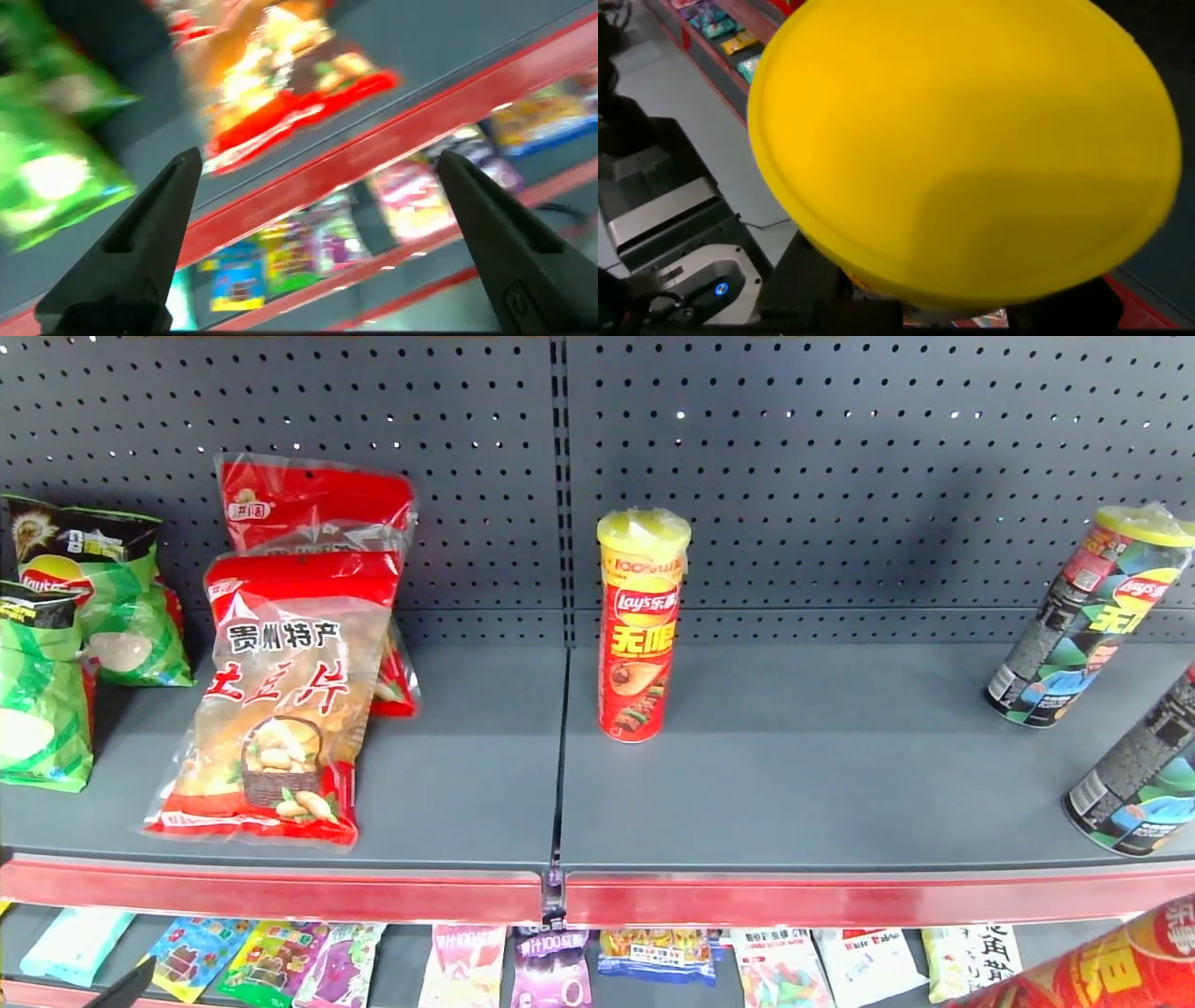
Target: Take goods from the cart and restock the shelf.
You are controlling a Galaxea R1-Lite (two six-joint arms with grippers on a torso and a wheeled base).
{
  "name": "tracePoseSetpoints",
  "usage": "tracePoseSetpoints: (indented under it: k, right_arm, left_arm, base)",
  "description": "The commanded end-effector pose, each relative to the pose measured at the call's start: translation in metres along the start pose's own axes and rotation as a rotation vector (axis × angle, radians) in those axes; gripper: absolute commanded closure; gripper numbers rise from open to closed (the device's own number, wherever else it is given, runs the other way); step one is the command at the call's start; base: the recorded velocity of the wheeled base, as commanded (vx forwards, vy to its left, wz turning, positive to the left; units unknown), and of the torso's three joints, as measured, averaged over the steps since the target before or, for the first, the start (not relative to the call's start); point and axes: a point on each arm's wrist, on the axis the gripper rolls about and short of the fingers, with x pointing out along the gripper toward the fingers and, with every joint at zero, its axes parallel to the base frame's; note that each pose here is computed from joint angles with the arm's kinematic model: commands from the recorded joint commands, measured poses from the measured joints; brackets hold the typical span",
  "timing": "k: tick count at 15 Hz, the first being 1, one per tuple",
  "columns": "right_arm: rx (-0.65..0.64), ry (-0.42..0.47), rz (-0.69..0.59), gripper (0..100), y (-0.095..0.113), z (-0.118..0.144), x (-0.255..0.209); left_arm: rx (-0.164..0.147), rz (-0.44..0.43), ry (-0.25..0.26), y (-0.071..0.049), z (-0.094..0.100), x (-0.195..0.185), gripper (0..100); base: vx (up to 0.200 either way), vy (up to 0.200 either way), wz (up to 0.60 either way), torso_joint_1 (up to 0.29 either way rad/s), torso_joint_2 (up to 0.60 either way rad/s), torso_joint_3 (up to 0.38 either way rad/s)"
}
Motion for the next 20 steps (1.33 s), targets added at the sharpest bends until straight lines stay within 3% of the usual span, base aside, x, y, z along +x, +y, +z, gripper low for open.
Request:
tracePoseSetpoints:
  k: [1, 3, 4, 5, 6, 8, 10, 13, 16, 20]
  right_arm:
    - [-0.003, -0.002, 0.026, 100, 0.001, 0.001, 0.000]
    - [-0.005, -0.006, 0.042, 100, -0.001, 0.009, 0.004]
    - [0.002, 0.013, 0.041, 100, -0.003, 0.009, 0.008]
    - [0.008, 0.025, 0.041, 100, -0.004, 0.009, 0.011]
    - [0.012, 0.038, 0.033, 100, -0.006, 0.009, 0.015]
    - [0.016, 0.041, 0.026, 100, -0.008, 0.015, 0.018]
    - [0.019, 0.047, 0.024, 100, -0.008, 0.014, 0.019]
    - [0.042, 0.061, 0.007, 100, -0.010, 0.013, 0.022]
    - [0.043, 0.064, 0.007, 100, -0.012, 0.016, 0.026]
    - [0.041, 0.058, 0.005, 100, -0.012, 0.018, 0.025]
  left_arm:
    - [-0.133, -0.167, -0.004, 0.007, 0.036, 0.030, 0]
    - [-0.206, -0.279, 0.009, 0.013, 0.069, 0.071, 0]
    - [-0.220, -0.335, 0.003, 0.013, 0.080, 0.096, 0]
    - [-0.218, -0.356, -0.003, 0.014, 0.085, 0.112, 0]
    - [-0.217, -0.401, -0.044, 0.013, 0.098, 0.145, 0]
    - [-0.217, -0.558, -0.083, 0.007, 0.114, 0.183, 0]
    - [-0.206, -0.600, -0.111, 0.005, 0.123, 0.198, 0]
    - [-0.175, -0.694, -0.228, -0.001, 0.155, 0.239, 0]
    - [-0.163, -0.769, -0.247, -0.012, 0.162, 0.243, 0]
    - [-0.145, -0.778, -0.248, -0.017, 0.163, 0.268, 0]
  base:
    - [0.000, 0.000, 0.00, 0.000, 0.00, 0.000]
    - [0.000, 0.000, 0.00, 0.000, 0.00, 0.000]
    - [0.000, 0.000, 0.00, 0.000, 0.00, 0.000]
    - [0.000, 0.000, 0.00, 0.000, 0.00, 0.000]
    - [0.000, 0.000, 0.00, 0.000, 0.00, 0.000]
    - [0.000, 0.000, 0.00, 0.000, 0.00, 0.000]
    - [0.000, 0.000, 0.00, 0.000, 0.00, 0.000]
    - [0.000, 0.000, 0.00, 0.000, 0.00, 0.000]
    - [0.000, 0.000, 0.00, 0.000, 0.00, 0.000]
    - [0.000, 0.000, 0.00, 0.000, 0.00, 0.000]
